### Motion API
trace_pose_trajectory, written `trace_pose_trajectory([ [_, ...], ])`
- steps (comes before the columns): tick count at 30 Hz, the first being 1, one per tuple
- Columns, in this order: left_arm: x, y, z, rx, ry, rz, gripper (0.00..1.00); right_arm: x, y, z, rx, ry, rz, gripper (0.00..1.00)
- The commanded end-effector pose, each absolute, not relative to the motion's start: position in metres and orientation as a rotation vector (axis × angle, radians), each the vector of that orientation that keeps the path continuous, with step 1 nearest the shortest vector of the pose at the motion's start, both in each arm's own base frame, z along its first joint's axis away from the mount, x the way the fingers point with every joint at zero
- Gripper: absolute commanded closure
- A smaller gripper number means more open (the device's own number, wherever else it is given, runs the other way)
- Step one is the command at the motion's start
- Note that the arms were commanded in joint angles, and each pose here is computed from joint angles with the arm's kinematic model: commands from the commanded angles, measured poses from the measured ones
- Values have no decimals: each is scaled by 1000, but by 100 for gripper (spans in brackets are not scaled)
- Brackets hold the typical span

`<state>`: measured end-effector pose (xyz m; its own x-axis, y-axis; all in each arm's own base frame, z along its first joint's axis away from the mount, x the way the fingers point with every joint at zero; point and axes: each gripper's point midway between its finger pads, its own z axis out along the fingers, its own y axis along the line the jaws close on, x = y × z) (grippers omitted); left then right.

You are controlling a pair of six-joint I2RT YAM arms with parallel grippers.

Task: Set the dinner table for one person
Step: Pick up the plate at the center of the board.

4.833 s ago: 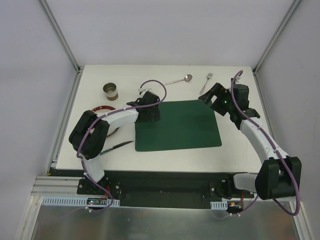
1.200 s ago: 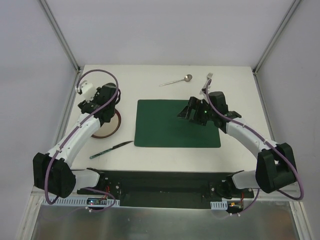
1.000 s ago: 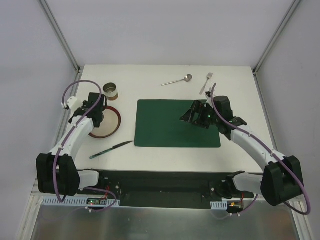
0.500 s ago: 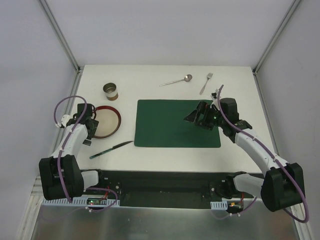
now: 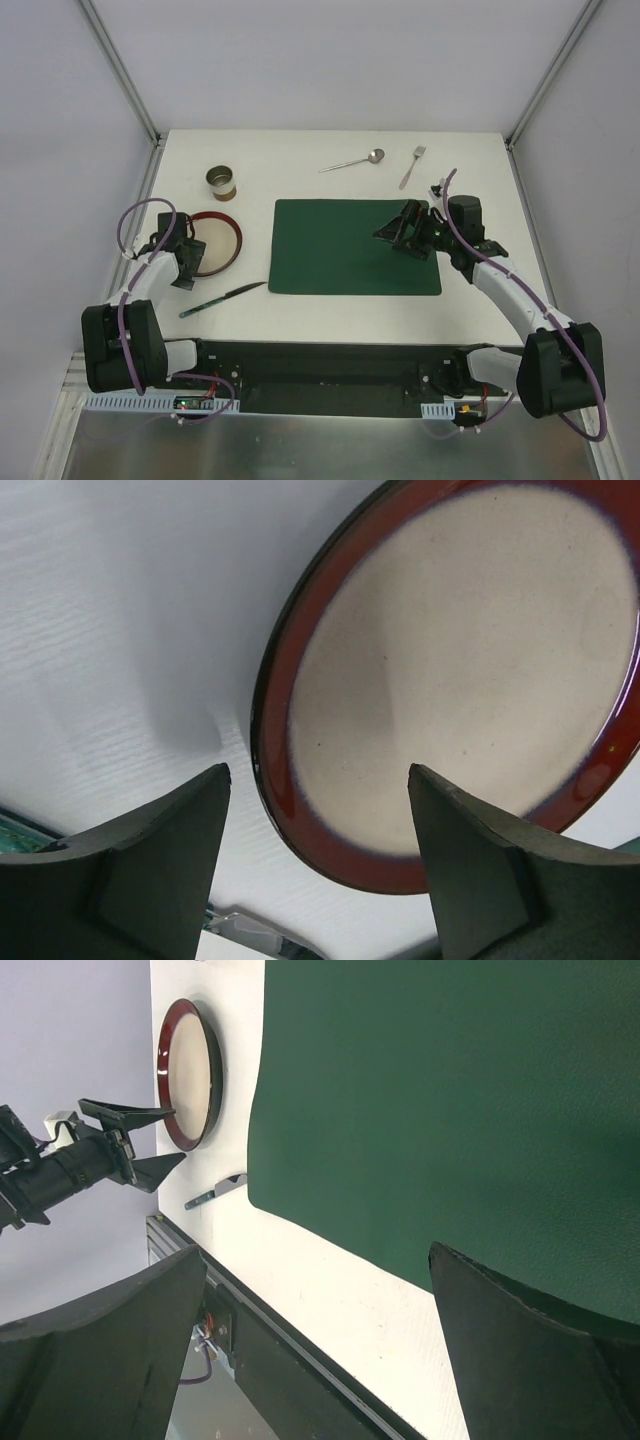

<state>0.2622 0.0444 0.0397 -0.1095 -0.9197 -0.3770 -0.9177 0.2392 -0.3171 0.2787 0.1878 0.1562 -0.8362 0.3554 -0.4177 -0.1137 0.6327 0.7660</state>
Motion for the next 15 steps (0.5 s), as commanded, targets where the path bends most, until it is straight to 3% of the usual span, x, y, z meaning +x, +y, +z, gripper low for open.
trace_pose_trajectory([
  [1, 275, 38, 34, -1716, 1990, -108, 32, 283, 188, 164, 197, 2277, 1186, 4],
  [14, 274, 27, 12, -1769, 2001, -174, 44, 291, 177, 180, 244, 2227, 1205, 4],
  [15, 276, 27, 13, -1767, 1997, -175, 48, 292, 176, 181, 249, 2226, 1204, 4],
])
